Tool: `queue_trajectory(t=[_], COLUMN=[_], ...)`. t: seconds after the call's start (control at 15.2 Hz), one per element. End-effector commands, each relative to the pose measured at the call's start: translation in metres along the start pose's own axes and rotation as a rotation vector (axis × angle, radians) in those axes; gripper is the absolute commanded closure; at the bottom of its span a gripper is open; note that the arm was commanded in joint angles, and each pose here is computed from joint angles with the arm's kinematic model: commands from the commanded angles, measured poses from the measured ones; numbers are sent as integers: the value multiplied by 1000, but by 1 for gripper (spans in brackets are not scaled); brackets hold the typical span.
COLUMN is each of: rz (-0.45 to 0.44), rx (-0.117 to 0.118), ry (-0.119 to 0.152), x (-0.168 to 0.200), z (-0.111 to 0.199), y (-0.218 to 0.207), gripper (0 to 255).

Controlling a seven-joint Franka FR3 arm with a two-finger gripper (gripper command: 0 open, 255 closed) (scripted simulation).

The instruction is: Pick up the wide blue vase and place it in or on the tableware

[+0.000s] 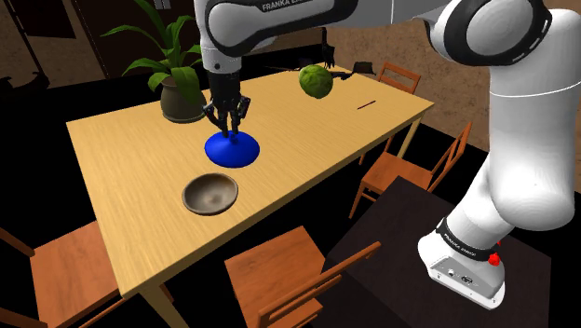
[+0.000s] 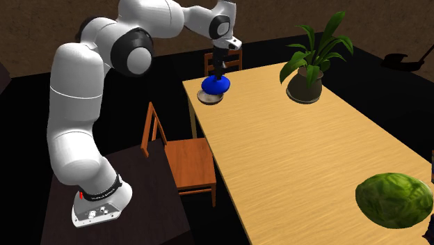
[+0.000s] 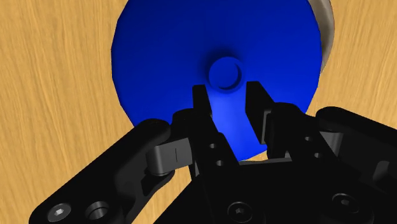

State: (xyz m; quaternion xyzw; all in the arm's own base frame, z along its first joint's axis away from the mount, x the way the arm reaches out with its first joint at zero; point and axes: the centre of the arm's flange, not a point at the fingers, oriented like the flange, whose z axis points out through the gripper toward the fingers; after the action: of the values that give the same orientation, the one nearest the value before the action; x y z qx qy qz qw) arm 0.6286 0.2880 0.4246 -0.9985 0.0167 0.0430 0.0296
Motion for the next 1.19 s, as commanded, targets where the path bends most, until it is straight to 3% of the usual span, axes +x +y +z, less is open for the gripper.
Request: queue_trajectory(t=[0.0, 0.4, 1.12], rz=[1, 1, 1], rx=[0, 0, 0], ry=[0, 0, 0], x=[0, 3, 8], z=[-6, -22, 36], y=[-26, -96, -93], gripper=[255, 255, 255])
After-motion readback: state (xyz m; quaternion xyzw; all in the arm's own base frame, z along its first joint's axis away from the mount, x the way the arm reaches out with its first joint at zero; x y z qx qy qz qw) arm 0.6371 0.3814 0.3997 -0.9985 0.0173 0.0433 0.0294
